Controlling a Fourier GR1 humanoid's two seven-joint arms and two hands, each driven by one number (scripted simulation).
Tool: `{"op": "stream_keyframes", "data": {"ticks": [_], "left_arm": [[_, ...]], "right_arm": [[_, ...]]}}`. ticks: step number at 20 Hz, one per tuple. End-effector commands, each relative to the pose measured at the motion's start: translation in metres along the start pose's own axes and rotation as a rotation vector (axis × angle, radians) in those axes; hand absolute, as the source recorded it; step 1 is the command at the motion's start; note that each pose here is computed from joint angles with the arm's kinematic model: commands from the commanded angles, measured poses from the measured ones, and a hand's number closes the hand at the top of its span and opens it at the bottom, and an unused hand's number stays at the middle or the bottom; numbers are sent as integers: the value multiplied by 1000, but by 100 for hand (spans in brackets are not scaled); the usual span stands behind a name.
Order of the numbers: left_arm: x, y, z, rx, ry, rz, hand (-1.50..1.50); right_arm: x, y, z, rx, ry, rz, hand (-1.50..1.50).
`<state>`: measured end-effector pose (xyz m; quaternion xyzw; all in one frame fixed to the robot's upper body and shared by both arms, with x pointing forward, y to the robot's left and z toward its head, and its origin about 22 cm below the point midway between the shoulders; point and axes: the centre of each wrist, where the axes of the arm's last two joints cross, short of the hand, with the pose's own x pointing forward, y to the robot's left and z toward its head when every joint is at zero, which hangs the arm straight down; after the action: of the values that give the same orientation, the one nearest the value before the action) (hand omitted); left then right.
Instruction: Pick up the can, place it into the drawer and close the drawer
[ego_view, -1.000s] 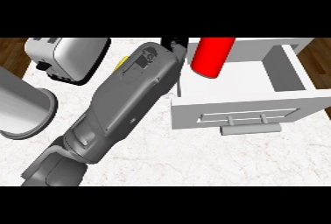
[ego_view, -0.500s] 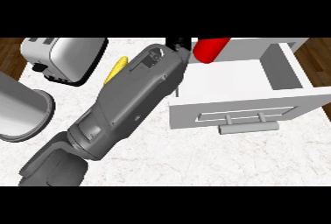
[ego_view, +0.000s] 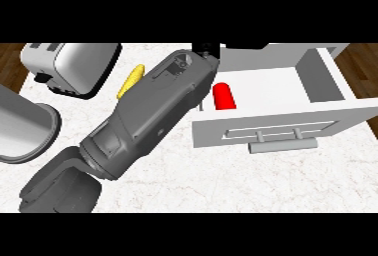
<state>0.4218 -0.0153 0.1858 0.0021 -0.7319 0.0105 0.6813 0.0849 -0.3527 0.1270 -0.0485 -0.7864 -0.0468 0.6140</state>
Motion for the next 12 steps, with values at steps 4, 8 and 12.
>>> {"op": "stream_keyframes", "data": {"ticks": [4,8,12], "left_arm": [[-17,2,4,54,-4,-7,-150],[-23,1,8,39,3,-1,-150],[-13,2,1,69,-3,15,-150]], "right_arm": [[-5,-7,1,20,12,13,-150],[-6,-9,-11,-22,-2,0,-150],[10,5,-14,34,-17,1,-150]]}}
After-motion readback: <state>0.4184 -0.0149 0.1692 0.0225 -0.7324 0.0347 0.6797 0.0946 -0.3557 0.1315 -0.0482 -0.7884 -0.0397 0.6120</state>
